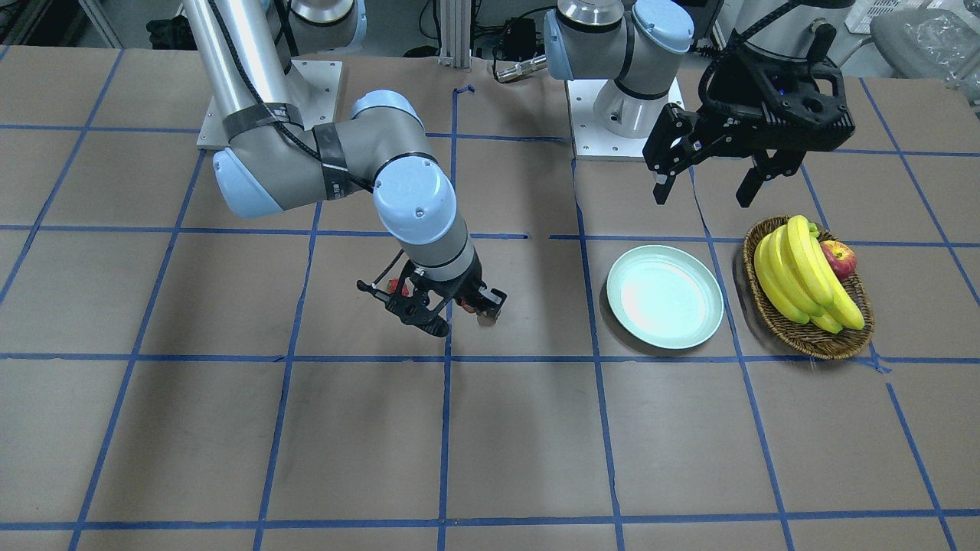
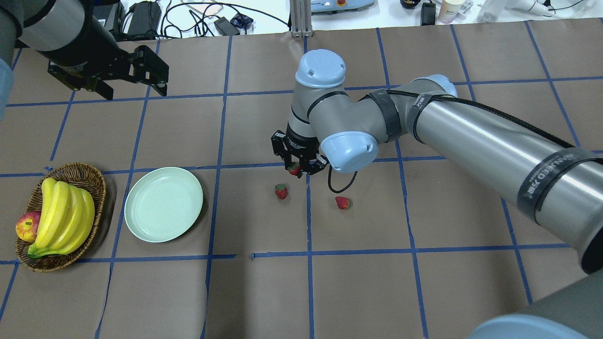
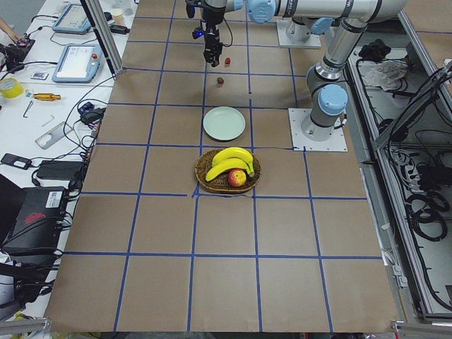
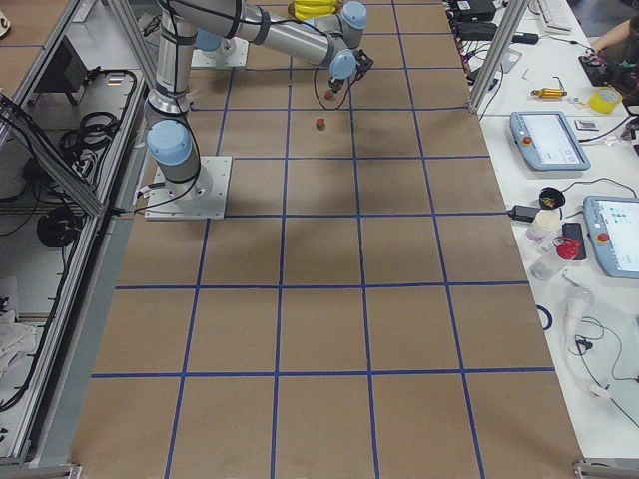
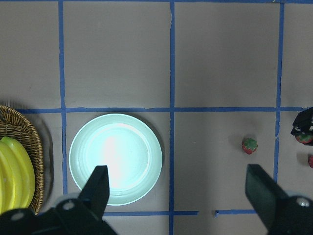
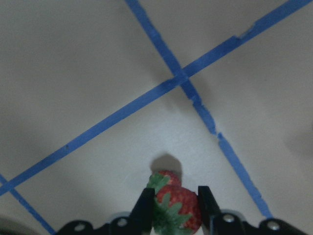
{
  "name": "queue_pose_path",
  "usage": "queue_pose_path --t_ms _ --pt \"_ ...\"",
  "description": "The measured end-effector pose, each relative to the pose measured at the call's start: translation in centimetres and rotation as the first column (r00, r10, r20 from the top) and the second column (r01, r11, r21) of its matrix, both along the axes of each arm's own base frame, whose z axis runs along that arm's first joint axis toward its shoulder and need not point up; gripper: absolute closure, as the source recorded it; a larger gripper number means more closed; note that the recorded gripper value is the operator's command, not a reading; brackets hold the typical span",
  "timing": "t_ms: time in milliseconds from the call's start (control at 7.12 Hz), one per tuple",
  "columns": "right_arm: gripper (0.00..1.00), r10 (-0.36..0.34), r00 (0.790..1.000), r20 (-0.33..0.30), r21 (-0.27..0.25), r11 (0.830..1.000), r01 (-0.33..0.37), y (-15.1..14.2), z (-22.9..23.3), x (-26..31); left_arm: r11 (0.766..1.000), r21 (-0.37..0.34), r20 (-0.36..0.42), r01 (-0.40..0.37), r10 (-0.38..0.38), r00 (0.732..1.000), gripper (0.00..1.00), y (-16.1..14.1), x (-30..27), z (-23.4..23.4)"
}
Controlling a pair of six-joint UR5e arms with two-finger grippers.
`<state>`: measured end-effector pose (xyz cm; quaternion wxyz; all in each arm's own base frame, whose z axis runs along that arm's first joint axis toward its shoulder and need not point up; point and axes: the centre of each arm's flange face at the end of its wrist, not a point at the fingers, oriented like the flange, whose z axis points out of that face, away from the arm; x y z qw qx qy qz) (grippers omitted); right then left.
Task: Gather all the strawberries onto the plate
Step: 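Carry the strawberry closer to the plate and release it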
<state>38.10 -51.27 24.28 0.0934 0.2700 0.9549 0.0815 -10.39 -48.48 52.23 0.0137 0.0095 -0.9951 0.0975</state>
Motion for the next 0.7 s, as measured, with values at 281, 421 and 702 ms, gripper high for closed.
queue_pose_path --t_ms 281,421,702 --pt "1.0 0.049 0.999 0.02 0.008 0.999 -0.049 0.4 -2.1 3.8 1.0 0.001 0.0 0.001 -0.001 1.0 0.0 0.1 0.0 0.0" --pt "1.0 0.061 0.998 0.02 0.011 0.998 -0.061 0.4 -2.9 4.7 1.0 0.001 0.0 0.001 -0.001 1.0 0.0 0.1 0.0 -0.1" --pt "0.56 0.078 0.997 0.015 0.023 0.997 -0.079 0.9 -4.2 5.8 1.0 0.001 0.0 0.001 -0.001 1.0 0.0 0.1 0.0 -0.1"
